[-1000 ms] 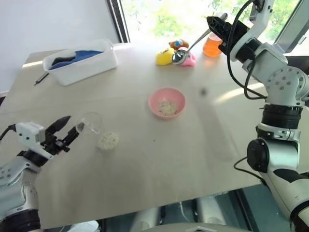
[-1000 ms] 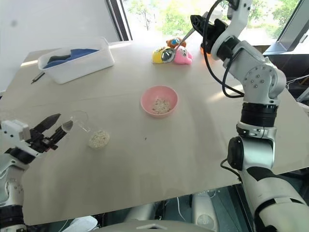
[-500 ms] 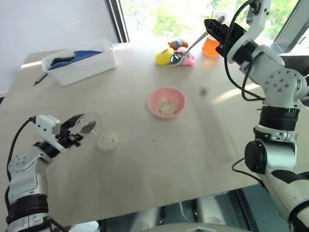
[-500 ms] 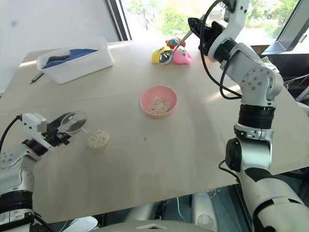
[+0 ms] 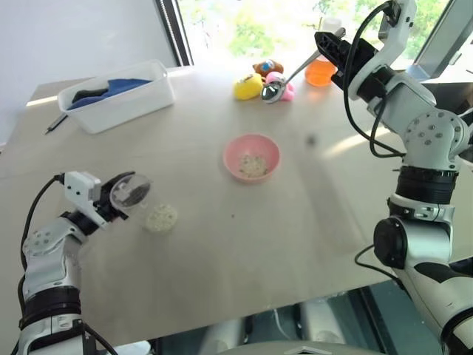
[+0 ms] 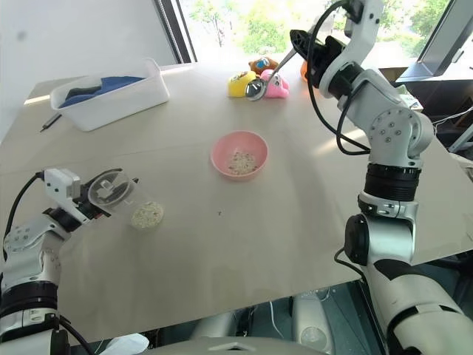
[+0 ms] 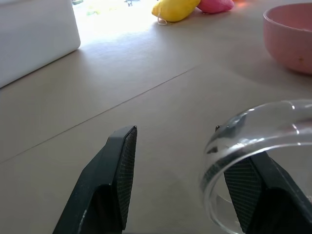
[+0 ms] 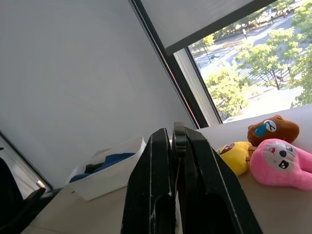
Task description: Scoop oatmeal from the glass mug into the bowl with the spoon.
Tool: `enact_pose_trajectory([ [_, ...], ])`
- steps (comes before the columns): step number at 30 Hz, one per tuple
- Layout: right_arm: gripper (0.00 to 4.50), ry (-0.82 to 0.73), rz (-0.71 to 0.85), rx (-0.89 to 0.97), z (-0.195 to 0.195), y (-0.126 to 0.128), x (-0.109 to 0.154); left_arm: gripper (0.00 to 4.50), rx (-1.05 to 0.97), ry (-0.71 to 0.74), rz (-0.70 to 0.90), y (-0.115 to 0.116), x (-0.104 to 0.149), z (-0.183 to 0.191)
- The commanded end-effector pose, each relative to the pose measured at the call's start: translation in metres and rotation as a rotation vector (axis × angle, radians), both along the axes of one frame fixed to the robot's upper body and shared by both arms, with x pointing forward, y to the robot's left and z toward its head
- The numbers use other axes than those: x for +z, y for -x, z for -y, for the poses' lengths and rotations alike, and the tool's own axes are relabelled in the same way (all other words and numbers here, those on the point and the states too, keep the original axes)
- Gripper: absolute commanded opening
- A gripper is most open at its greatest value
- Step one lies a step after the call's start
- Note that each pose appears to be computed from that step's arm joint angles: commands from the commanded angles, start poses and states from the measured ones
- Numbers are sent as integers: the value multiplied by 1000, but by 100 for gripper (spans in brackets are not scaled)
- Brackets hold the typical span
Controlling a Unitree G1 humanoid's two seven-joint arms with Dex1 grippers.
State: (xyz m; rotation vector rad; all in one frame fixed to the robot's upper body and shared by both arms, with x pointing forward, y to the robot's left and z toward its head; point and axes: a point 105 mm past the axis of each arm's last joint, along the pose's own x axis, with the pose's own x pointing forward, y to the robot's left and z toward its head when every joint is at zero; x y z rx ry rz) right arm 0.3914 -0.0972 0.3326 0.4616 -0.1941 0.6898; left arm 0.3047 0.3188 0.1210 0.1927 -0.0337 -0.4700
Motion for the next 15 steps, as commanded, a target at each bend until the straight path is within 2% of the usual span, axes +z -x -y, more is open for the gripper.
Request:
enact_pose_trajectory([
  [1, 0, -22, 73, 13, 1, 11, 18, 245, 2, -13, 21, 0, 4, -1],
  [3, 0, -21, 69, 18, -1, 11, 16, 190, 5, -9, 21, 1, 4, -2],
  [5, 0, -21, 67, 24, -2, 11, 16, 84, 9, -13, 17, 2, 2, -3],
  [6, 0, -20, 66, 26, -2, 11, 16, 45, 14, -18, 14, 3, 1, -4],
  [15, 0, -23, 64, 30, -3, 10, 15, 45, 25, -20, 16, 8, -2, -4],
])
